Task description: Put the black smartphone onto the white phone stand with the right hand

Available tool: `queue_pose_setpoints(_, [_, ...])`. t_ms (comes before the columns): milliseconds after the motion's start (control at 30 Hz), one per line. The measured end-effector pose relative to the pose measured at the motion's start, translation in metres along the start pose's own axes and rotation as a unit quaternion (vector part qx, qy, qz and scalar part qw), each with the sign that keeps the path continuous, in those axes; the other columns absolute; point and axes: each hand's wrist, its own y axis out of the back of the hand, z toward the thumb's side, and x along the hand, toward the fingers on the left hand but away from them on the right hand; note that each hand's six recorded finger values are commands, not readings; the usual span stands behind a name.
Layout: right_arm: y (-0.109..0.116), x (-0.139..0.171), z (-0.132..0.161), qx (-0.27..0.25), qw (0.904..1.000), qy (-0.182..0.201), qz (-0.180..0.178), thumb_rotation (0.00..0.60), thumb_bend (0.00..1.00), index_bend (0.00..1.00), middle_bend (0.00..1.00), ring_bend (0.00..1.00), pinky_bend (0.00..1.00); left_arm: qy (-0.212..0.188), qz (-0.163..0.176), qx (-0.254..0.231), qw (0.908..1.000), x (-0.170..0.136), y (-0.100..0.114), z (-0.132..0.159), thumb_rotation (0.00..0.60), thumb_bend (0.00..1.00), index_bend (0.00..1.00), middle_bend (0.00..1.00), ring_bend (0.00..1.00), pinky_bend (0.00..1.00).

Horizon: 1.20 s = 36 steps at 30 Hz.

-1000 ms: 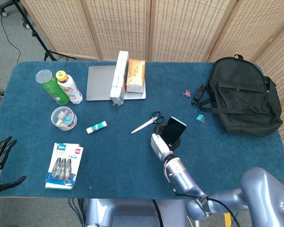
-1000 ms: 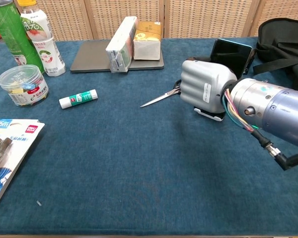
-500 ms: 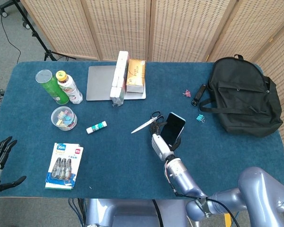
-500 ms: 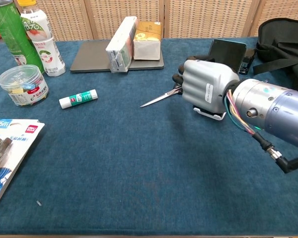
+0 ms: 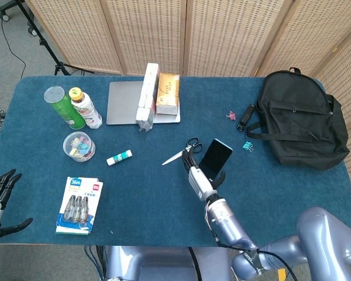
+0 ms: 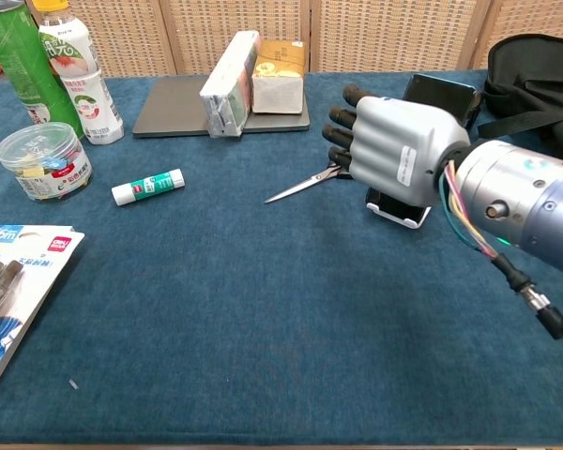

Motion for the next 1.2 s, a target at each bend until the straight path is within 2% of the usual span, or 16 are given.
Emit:
queue_pose_setpoints(200, [0.003, 0.026, -0.031, -0.039, 0.9988, -0.026, -0.016, 0.6, 0.0, 0.01, 0.0, 0.0, 0.03, -0.002, 0.001, -0.001, 1.0, -0.001, 0.001, 0.0, 0.6, 0.0, 0.0, 0.0, 0.0, 0.0])
queue_pose_setpoints(400, [-0.005, 0.044, -0.069, -0.077, 0.9922, -0.051, -0.083, 0.6, 0.0, 0.01, 0.0, 0.0, 0.02, -0.007, 0.002, 0.001, 1.0, -0.003, 0.0, 0.003, 0.6, 0.0, 0.0, 0.0, 0.0, 0.0])
queue_pose_setpoints(600, [-0.022, 0.054, -0.1, -0.148, 0.9721, -0.055, -0.174, 0.6, 0.0, 0.01, 0.0, 0.0, 0.02, -0.012, 0.002, 0.004, 0.9999, -0.006, -0.002, 0.006, 0.6, 0.0, 0.0, 0.0, 0.0, 0.0])
queue_pose_setpoints(733, [-0.053, 0.057, -0.119, -0.197, 0.9539, -0.052, -0.221, 0.6, 0.0, 0.01, 0.0, 0.0, 0.02, -0.012, 0.004, 0.005, 0.9999, -0.007, -0.002, 0.008, 0.6, 0.0, 0.0, 0.0, 0.0, 0.0])
queue_pose_setpoints(833, [-0.086, 0.062, -0.132, -0.244, 0.9409, -0.054, -0.228, 0.6, 0.0, 0.01, 0.0, 0.0, 0.0, -0.012, 0.007, 0.004, 0.9999, -0.007, 0.0, 0.008, 0.6, 0.0, 0.0, 0.0, 0.0, 0.0])
queue_pose_setpoints(900, [-0.108, 0.067, -0.138, -0.282, 0.9324, -0.059, -0.219, 0.6, 0.0, 0.01, 0.0, 0.0, 0.0, -0.011, 0.008, 0.003, 0.9999, -0.008, 0.0, 0.007, 0.6, 0.0, 0.0, 0.0, 0.0, 0.0])
queue_pose_setpoints(967, [-0.141, 0.08, -0.142, -0.346, 0.9164, -0.075, -0.187, 0.6, 0.0, 0.01, 0.0, 0.0, 0.0, -0.012, 0.009, 0.002, 0.9999, -0.008, 0.001, 0.007, 0.6, 0.0, 0.0, 0.0, 0.0, 0.0])
queue_pose_setpoints(1000, [-0.15, 0.084, -0.142, -0.364, 0.9111, -0.082, -0.175, 0.6, 0.0, 0.01, 0.0, 0.0, 0.0, -0.012, 0.01, 0.002, 0.9999, -0.008, 0.002, 0.007, 0.6, 0.0, 0.0, 0.0, 0.0, 0.0])
queue_pose_setpoints(1100, [-0.194, 0.112, -0.139, -0.451, 0.8766, -0.128, -0.106, 0.6, 0.0, 0.01, 0.0, 0.0, 0.0, -0.012, 0.013, 0.002, 0.9998, -0.009, 0.003, 0.007, 0.6, 0.0, 0.0, 0.0, 0.0, 0.0])
queue_pose_setpoints(1133, [-0.209, 0.126, -0.135, -0.483, 0.8597, -0.148, -0.078, 0.6, 0.0, 0.01, 0.0, 0.0, 0.0, -0.012, 0.014, 0.001, 0.9998, -0.009, 0.003, 0.007, 0.6, 0.0, 0.0, 0.0, 0.0, 0.0])
queue_pose_setpoints(1200, [-0.227, 0.146, -0.126, -0.523, 0.8332, -0.173, -0.041, 0.6, 0.0, 0.0, 0.0, 0.0, 0.0, -0.013, 0.014, 0.001, 0.9998, -0.01, 0.004, 0.007, 0.6, 0.0, 0.0, 0.0, 0.0, 0.0])
